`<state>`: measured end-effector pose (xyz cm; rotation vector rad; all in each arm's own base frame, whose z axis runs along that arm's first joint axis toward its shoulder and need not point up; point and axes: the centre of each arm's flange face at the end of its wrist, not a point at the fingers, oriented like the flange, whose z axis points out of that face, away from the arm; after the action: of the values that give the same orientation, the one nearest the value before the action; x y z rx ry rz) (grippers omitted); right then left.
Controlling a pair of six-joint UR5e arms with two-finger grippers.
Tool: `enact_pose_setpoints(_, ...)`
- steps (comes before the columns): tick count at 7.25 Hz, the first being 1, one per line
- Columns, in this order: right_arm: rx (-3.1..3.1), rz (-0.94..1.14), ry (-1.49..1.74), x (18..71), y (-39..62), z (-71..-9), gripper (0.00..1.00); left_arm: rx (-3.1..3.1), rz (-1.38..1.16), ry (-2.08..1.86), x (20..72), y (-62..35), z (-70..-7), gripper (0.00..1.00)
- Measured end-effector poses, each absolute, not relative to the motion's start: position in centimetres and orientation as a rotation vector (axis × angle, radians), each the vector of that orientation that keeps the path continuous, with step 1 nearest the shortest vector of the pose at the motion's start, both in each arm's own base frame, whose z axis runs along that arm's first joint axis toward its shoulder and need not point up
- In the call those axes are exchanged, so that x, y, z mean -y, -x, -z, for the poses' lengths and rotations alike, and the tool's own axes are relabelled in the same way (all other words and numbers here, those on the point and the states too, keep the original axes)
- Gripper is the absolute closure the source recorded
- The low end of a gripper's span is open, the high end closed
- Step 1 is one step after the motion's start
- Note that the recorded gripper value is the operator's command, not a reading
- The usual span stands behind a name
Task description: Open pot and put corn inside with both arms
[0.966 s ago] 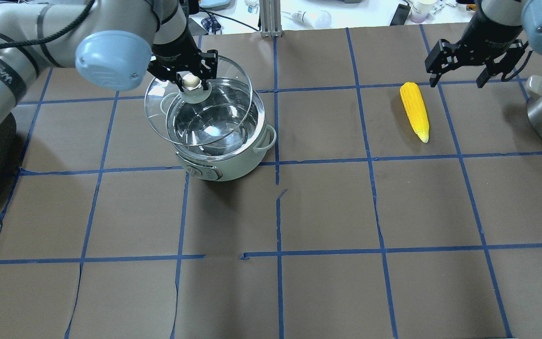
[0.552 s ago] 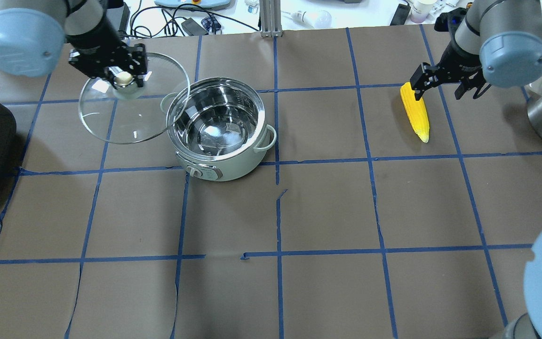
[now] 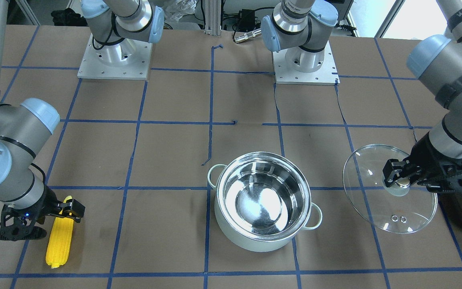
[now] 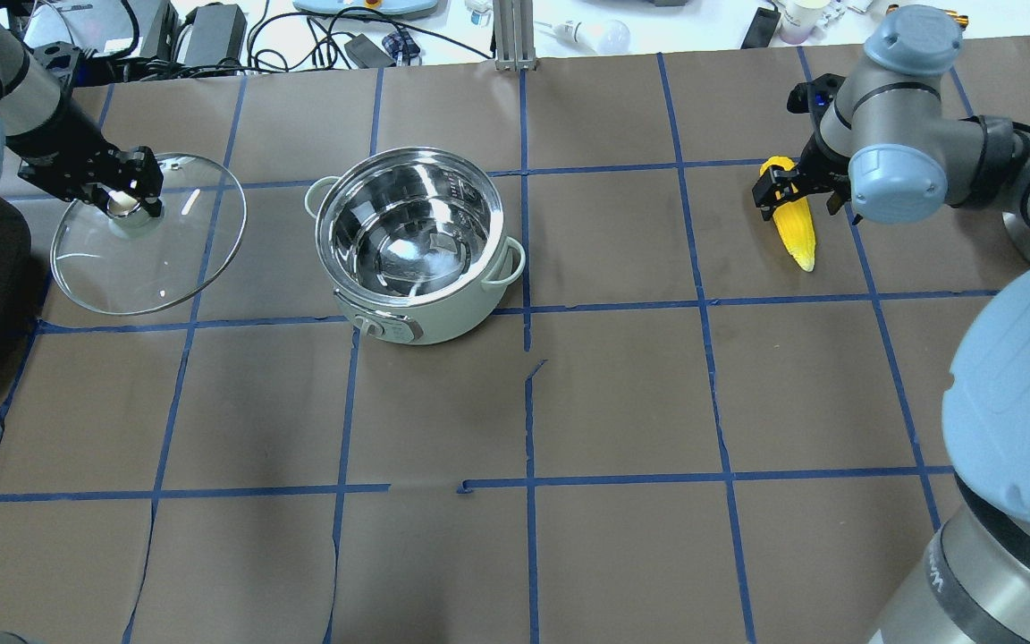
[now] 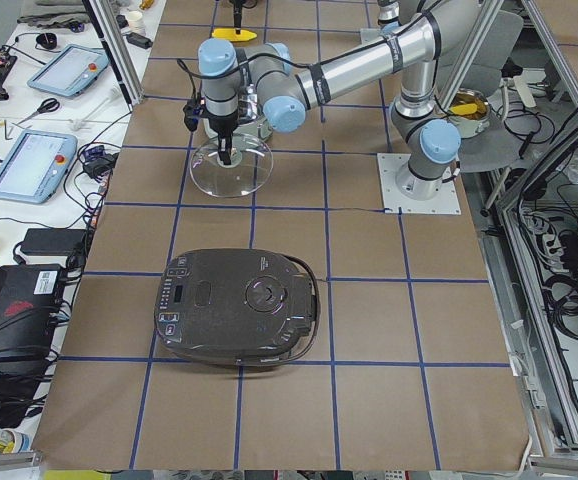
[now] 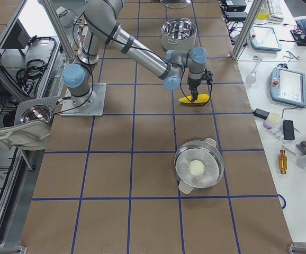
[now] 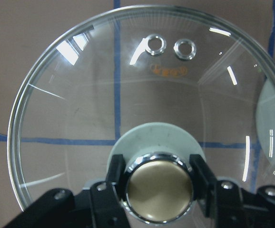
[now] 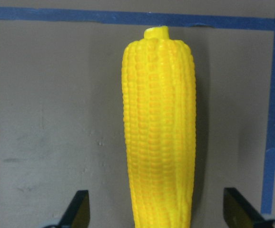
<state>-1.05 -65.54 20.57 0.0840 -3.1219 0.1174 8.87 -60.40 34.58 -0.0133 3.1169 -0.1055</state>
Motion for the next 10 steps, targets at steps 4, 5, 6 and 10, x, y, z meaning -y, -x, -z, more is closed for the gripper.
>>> enact_pose_setpoints(4, 3.105, -0.15, -0.091, 66.6, 1.4, -17.6, 1.0, -3.108, 0.11, -0.013, 60.4, -10.6, -26.8, 0.98)
enact_pose_setpoints(5, 3.105, -0.159, -0.083, 66.6, 1.4, -17.9, 1.0, -3.108, 0.103, -0.011, 60.6, -10.8, -25.9, 0.98)
enact_pose_setpoints(6, 3.108, -0.181, -0.075, 66.7, 1.3, -18.7, 1.0, -3.111, 0.093, -0.009, 60.7, -10.9, -25.2, 0.98)
enact_pose_setpoints(10, 3.111, -0.327, -0.066, 68.7, -7.6, -29.7, 1.0, -3.121, 0.058, 0.004, 60.3, -11.3, -22.8, 0.76)
